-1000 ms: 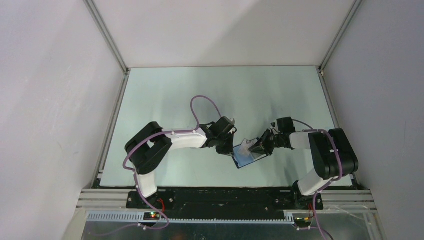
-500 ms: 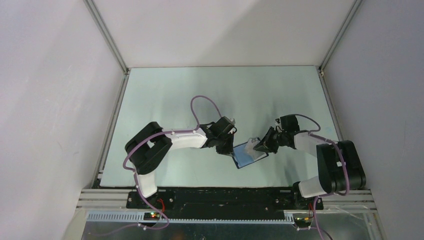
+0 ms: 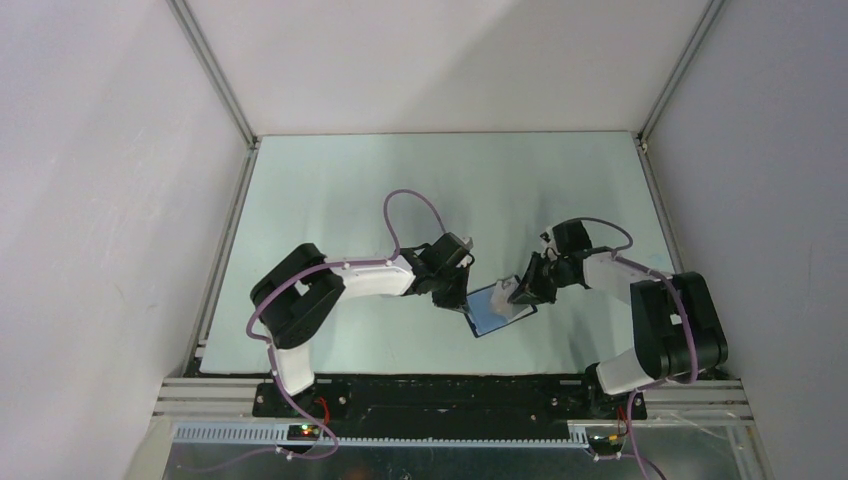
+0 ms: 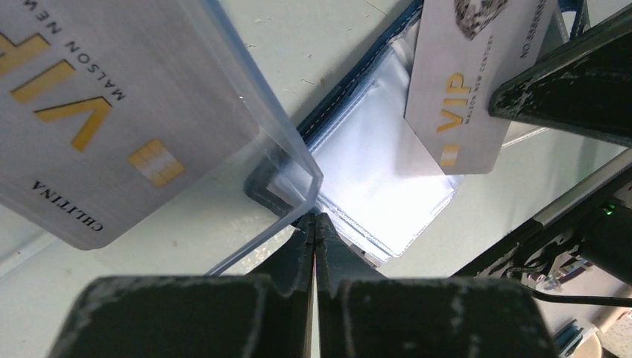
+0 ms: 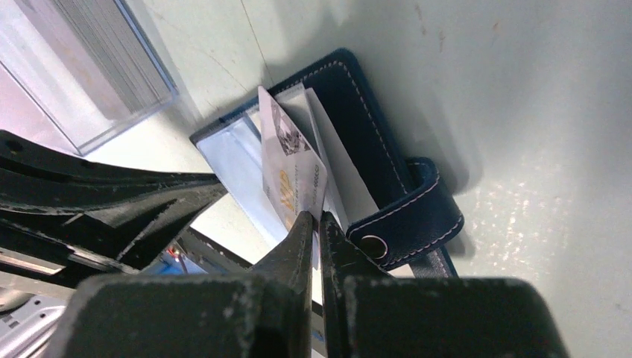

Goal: Put the credit cards into the card holder
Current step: Insert the credit card into the card holder.

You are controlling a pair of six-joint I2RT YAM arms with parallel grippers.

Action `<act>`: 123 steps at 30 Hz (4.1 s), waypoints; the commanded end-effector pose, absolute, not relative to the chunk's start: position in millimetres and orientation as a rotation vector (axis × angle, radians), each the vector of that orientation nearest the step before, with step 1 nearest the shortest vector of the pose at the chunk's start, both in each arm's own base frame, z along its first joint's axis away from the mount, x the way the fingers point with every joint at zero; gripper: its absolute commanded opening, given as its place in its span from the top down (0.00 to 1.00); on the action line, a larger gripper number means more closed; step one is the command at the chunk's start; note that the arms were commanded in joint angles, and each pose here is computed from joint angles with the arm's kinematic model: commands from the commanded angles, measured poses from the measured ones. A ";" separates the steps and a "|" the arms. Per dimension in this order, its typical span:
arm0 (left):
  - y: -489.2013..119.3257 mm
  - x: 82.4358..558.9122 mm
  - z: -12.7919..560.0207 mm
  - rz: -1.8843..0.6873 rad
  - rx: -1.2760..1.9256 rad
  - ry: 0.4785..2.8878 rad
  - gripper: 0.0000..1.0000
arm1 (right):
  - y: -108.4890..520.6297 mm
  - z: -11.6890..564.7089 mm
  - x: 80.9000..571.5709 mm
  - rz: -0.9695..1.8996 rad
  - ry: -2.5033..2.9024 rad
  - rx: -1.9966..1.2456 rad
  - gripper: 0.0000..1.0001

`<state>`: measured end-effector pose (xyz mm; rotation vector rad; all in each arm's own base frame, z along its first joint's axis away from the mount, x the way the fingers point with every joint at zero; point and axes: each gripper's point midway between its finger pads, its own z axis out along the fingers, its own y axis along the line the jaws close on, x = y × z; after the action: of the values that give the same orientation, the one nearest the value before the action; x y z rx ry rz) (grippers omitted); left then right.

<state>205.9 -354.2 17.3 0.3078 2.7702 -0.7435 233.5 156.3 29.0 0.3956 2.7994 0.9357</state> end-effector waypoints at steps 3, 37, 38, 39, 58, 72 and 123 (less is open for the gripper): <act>-338.1 213.6 3.2 -0.625 0.390 2.780 0.97 | 152.7 19.4 210.3 0.829 2.919 0.284 1.00; -326.0 221.1 6.5 -0.508 0.480 2.798 0.97 | 196.0 15.4 191.5 0.947 3.021 -0.047 1.00; -325.8 220.0 5.5 -0.509 0.476 2.804 0.97 | 199.7 15.7 190.3 0.948 3.024 -0.055 1.00; -324.8 218.2 4.3 -0.508 0.467 2.813 0.97 | 202.3 16.2 192.3 0.948 3.018 -0.059 1.00; -300.7 191.7 7.4 -0.507 0.206 2.893 1.00 | 234.4 26.2 192.1 0.931 2.989 0.052 0.58; -302.4 186.9 17.3 -0.559 0.138 2.895 1.00 | 231.1 24.8 179.9 0.861 3.029 0.022 0.44; -361.3 189.9 49.1 -1.189 0.071 2.677 0.52 | 200.7 6.4 161.7 0.479 3.160 -0.105 1.00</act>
<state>185.0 -351.4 42.7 0.0570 2.7080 -1.1432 159.9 209.6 13.4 -0.0822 3.1492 0.5812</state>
